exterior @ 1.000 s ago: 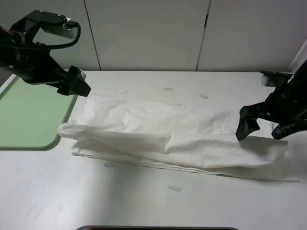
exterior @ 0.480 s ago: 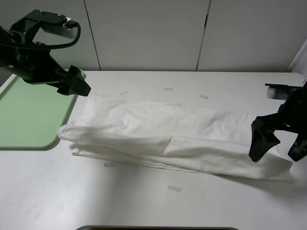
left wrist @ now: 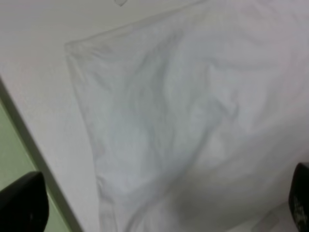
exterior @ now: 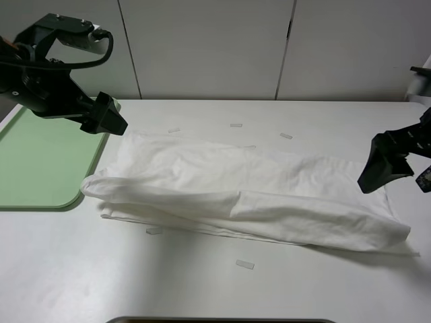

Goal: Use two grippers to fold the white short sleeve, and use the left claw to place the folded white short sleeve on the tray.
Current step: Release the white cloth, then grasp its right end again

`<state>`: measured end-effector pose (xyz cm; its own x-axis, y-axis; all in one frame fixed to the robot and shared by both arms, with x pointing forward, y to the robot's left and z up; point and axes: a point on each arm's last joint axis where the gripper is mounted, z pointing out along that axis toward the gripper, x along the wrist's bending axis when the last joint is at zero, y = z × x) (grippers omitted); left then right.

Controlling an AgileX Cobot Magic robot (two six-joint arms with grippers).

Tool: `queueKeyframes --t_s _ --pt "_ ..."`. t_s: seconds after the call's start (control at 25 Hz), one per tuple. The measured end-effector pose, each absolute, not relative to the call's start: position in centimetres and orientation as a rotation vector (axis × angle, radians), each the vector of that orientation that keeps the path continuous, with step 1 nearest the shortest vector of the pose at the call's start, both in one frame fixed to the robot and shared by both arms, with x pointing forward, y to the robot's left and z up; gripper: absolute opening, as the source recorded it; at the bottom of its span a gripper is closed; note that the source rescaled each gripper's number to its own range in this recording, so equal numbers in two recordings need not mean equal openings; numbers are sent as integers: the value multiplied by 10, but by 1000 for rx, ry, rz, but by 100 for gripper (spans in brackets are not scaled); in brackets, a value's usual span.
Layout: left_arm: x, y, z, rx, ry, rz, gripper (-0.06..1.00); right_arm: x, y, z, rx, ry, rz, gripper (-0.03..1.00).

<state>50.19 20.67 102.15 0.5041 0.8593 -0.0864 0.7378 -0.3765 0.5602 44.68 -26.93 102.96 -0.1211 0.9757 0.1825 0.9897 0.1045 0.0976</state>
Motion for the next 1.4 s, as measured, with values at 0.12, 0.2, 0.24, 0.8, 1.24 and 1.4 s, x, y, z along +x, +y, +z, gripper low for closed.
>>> queueKeyframes --t_s 0.12,0.2,0.24,0.8,1.24,1.4 --pt "502 207 1022 2209 1305 296 100 452 -269 1029 -2084 -2261 -354 100" --pt "502 207 1022 2209 1305 296 100 469 -266 1018 -2133 -2226 -432 100" --pt "502 207 1022 2209 1305 296 100 481 -264 1008 -2145 -2204 -478 100" --pt "502 207 1021 2213 1305 294 100 494 -196 949 -1788 -2336 -370 100" --pt "502 207 1021 2214 1305 292 99 458 -164 950 -1486 -2386 -125 100" --pt "501 207 1021 2215 1305 291 99 461 -159 957 -1502 -2531 -211 100"
